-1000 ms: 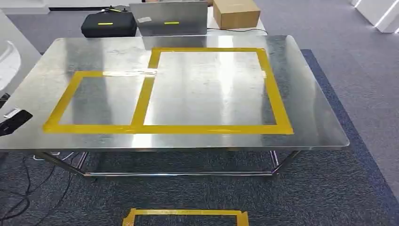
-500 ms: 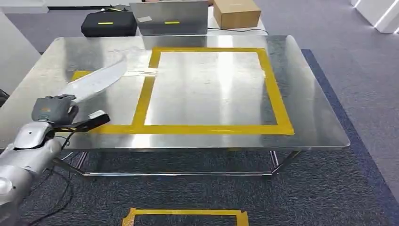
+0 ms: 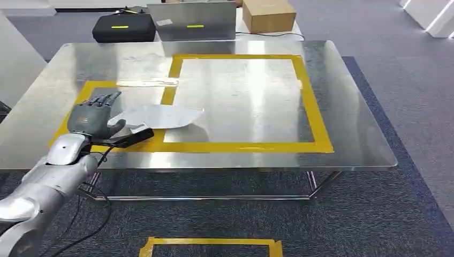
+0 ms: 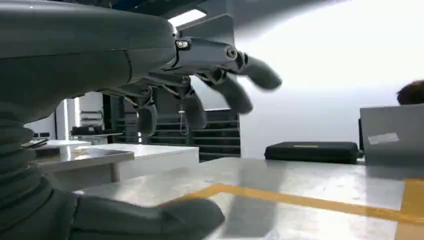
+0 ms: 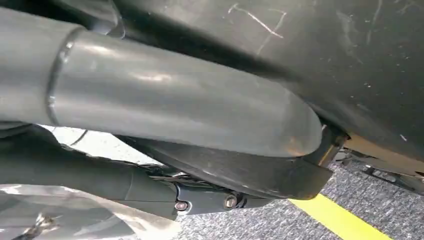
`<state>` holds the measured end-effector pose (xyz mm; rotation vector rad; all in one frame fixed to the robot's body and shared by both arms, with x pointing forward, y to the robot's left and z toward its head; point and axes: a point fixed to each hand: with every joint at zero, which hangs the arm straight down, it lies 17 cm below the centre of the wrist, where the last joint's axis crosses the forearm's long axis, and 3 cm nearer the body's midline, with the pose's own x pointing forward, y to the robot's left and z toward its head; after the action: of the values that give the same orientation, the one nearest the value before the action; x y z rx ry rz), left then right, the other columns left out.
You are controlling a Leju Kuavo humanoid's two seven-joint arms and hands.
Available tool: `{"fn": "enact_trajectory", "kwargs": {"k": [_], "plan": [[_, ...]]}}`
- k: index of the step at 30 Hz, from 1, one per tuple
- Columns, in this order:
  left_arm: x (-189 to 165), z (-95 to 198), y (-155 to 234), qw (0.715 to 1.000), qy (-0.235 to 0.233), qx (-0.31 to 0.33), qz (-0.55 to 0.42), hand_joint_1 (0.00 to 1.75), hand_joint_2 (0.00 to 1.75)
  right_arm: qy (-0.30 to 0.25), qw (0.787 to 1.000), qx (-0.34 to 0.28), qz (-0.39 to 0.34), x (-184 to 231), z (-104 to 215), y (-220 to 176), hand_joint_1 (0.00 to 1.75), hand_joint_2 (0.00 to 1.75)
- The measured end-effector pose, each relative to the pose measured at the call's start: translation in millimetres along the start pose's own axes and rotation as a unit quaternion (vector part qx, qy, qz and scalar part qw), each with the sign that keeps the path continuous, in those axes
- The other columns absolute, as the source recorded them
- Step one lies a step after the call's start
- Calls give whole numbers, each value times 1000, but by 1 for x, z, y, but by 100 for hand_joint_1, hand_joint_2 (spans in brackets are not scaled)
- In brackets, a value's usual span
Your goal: Take the parts from the cabinet and place them on the table.
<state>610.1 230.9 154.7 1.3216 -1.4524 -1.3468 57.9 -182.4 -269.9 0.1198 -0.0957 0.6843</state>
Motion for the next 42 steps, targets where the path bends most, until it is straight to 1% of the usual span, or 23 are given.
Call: {"fn": "enact_trajectory", "kwargs": {"k": [8, 11, 14, 17, 18, 20, 22, 24, 26, 27, 30, 32, 35, 37, 42], "plan": [[7, -2, 12, 999, -10, 32, 23, 0, 0, -1, 1000, 0, 0, 0, 0, 0, 0, 0], [18, 1, 23, 994, -22, 67, 86, 0, 0, -2, 1000, 0, -2, 0, 0, 0, 0, 0], [32, 8, 38, 977, -30, 110, 180, 0, 0, -3, 1000, 0, -3, 0, 0, 0, 0, 0], [35, 11, 44, 967, -23, 132, 217, 0, 0, -3, 1000, -1, -4, 0, 0, 0, 0, 0], [38, 13, 50, 957, -27, 148, 249, 0, 0, -4, 1000, -1, -5, 1, 0, 0, 0, 0], [45, 24, 60, 916, -25, 186, 355, 0, 0, -4, 1000, -1, -11, 0, 0, 0, 0, 0], [60, 44, 63, 854, -10, 205, 479, 0, 0, -3, 1000, -3, -20, -1, -1, 0, 0, 0], [81, 77, 64, 794, -8, 215, 568, 0, 0, -7, 999, -7, -30, 1, -1, -2, 0, 0], [98, 113, 75, 744, -16, 232, 626, 0, 0, -9, 999, -8, -36, 2, -1, -3, 0, 0], [106, 129, 87, 724, -25, 244, 645, 0, 0, -10, 999, -10, -39, 2, -1, -4, 0, 0], [124, 164, 124, 681, -55, 269, 679, 0, 0, -5, 999, -20, -43, -1, -2, -6, 0, 0], [129, 184, 135, 663, -62, 275, 693, 0, 0, -6, 999, -22, -47, 0, -2, -4, 0, 0], [136, 204, 149, 644, -75, 279, 708, 0, 0, -7, 998, -34, -47, 3, -2, -6, 0, 0], [138, 216, 152, 646, -75, 280, 706, 0, 0, -9, 998, -39, -47, 5, -3, -5, 0, 0], [143, 231, 141, 658, -65, 269, 701, 0, 0, -10, 998, -43, -52, 9, -3, -3, 0, 0]]}}
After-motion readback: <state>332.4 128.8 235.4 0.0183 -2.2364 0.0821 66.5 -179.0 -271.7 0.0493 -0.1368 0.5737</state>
